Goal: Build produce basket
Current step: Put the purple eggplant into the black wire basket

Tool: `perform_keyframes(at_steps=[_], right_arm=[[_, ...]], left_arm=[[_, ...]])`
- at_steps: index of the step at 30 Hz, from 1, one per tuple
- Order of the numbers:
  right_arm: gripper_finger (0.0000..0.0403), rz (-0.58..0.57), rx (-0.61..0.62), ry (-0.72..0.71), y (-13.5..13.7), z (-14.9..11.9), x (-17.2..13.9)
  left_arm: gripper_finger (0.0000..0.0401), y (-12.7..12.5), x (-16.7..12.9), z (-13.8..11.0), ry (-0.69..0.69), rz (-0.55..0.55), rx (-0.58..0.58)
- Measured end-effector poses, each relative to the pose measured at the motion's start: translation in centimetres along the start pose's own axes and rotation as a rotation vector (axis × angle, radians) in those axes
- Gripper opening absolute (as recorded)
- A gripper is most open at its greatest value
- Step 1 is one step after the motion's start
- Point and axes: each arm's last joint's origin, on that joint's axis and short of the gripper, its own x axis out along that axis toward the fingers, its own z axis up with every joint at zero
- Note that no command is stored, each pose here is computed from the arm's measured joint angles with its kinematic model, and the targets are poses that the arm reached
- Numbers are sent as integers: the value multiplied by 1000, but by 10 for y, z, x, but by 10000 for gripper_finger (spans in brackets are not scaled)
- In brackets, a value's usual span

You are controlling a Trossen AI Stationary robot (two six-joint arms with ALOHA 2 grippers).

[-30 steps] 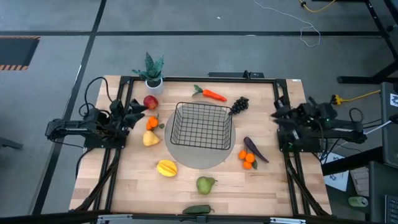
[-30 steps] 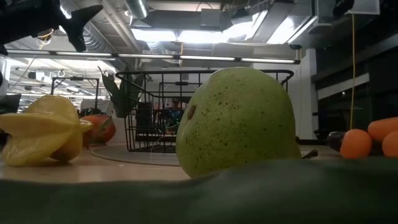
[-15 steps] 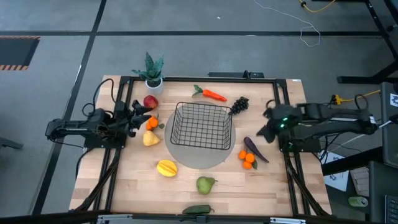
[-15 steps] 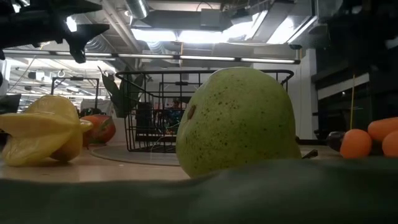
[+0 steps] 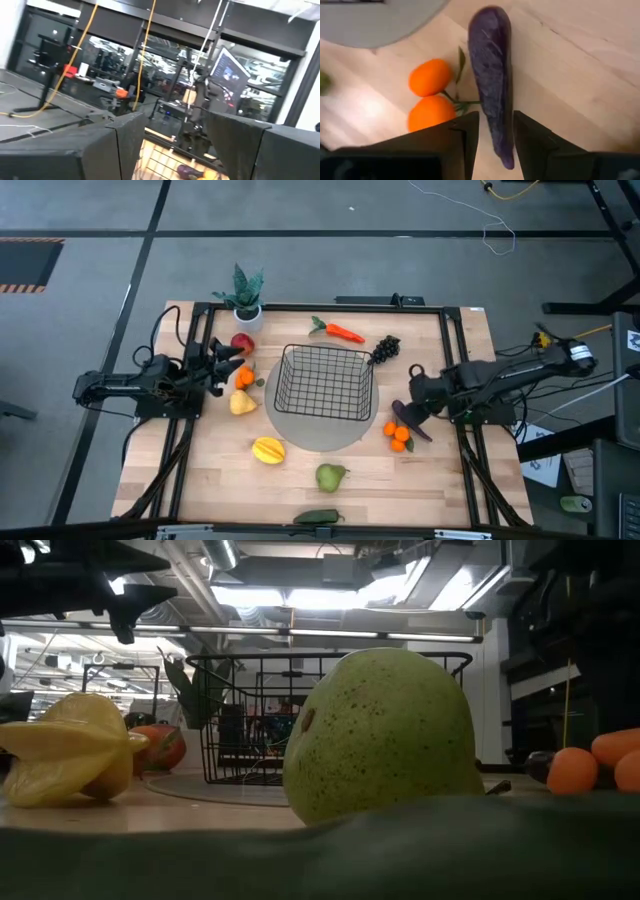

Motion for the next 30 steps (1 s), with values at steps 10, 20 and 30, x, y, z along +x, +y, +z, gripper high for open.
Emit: perform_keyframes(at_steps=[10, 20, 30], right_arm=[[110, -56, -56, 50, 21, 0, 34], [110, -211, -60, 112, 22, 3, 71], [110, -160, -86, 3, 44, 11, 54]], left_arm=[[202, 2, 0, 1, -23, 87, 50], [202, 3, 0, 1, -22, 97, 52], [202, 3, 0, 0, -19, 97, 53]])
